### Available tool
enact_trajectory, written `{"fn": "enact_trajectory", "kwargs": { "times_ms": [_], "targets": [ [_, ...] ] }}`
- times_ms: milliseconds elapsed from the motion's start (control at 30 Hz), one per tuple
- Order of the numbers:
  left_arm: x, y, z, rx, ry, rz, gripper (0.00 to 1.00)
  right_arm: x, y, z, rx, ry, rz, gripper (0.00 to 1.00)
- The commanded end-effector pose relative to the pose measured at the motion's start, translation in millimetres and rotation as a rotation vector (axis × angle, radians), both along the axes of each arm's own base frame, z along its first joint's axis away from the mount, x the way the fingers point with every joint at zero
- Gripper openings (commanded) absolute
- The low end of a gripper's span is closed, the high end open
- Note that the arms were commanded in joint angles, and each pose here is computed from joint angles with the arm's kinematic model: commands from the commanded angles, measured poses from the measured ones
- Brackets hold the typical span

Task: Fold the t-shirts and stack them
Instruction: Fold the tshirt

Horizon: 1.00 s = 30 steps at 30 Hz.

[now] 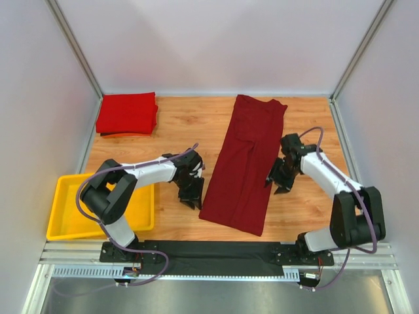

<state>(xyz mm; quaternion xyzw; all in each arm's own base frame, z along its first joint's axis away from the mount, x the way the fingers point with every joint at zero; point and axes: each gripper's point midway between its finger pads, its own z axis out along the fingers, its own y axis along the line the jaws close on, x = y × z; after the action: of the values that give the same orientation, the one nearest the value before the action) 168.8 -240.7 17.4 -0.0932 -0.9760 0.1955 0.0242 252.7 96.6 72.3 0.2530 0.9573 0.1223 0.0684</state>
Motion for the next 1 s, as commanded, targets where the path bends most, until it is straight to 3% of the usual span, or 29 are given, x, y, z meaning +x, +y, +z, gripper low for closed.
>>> {"fn": "enact_trajectory", "kwargs": {
  "times_ms": [0,233,500,867,967],
  "targets": [
    [-2,-7,10,-0.059,-0.04,-0.023,0.41,-38,9,-3,-0.035,0.025,-0.051,0.48],
    [-13,-13,5,-0.06,-0.03,-0.057,0.41,-110,22,-25,-0.04,0.106,-0.048,0.46],
    [-30,-7,-13,0.004,-0.014,-0.083,0.39,-150,42,-56,0.004,0.136,-0.04,0.45],
    [-34,-1,-21,0.031,-0.01,-0.054,0.01,-165,48,-68,-0.036,0.134,-0.017,0.41],
    [-33,1,-19,0.042,-0.017,-0.048,0.0,-168,43,-72,-0.047,0.134,-0.035,0.3]
  ]
}}
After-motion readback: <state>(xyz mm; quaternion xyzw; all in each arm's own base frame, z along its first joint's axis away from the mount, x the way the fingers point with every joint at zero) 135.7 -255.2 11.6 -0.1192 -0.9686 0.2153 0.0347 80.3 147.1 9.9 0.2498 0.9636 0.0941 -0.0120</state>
